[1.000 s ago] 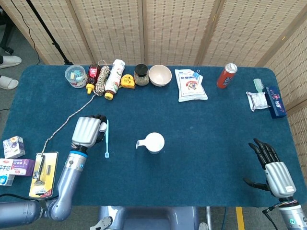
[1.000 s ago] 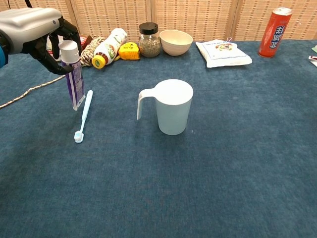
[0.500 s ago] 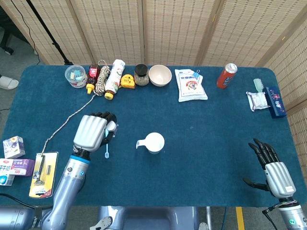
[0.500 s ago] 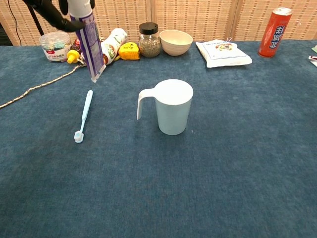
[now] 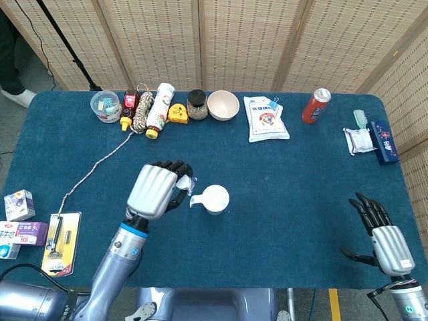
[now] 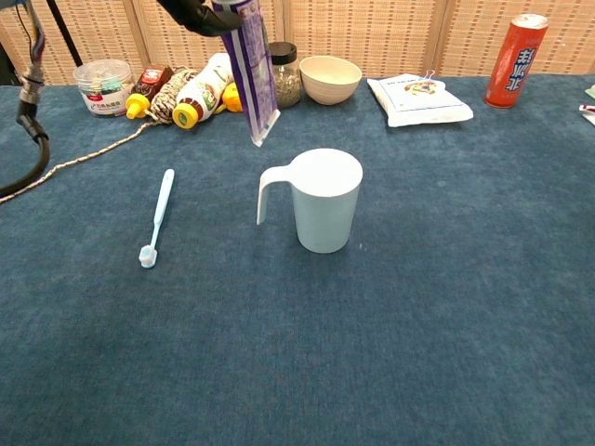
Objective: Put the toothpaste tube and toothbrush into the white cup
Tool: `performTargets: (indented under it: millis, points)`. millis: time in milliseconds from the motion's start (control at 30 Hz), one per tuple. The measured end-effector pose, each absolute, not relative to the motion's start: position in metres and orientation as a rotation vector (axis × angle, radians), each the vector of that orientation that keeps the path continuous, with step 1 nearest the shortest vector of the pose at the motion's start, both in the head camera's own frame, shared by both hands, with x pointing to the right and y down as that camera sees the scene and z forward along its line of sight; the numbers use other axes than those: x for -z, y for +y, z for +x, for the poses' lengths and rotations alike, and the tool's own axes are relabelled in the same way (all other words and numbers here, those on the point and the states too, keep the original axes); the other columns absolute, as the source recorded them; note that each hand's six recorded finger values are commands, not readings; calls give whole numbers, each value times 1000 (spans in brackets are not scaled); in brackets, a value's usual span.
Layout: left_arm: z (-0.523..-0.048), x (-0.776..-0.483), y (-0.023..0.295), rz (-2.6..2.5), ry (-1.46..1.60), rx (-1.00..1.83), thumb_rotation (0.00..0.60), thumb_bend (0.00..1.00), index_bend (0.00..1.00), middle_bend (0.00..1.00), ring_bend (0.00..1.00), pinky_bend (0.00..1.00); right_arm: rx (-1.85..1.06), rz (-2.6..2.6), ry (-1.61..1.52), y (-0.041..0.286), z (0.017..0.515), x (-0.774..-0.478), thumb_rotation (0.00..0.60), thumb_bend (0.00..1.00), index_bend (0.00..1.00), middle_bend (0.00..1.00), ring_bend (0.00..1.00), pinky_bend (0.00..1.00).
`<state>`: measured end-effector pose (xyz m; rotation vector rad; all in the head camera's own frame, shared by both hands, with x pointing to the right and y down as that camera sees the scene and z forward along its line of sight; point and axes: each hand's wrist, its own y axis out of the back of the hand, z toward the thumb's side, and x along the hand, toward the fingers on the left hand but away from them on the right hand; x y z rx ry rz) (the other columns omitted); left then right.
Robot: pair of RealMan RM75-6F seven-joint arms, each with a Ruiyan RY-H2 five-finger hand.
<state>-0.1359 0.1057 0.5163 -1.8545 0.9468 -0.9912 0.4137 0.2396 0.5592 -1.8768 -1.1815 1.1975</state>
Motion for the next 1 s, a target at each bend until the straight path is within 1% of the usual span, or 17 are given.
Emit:
performTargets:
  millis: [500,1000]
  points:
    - [-104,-545,109,-1948,933,954,600,421,642,480,488,560,-1205,-1880,-1181,239,415,-561,600,72,0,0,0,55]
    - [-93,-563,113,-1986,894,958,600,421,641,480,487,561,-1208,-1884,-1180,238,415,-563,600,72,0,0,0,55]
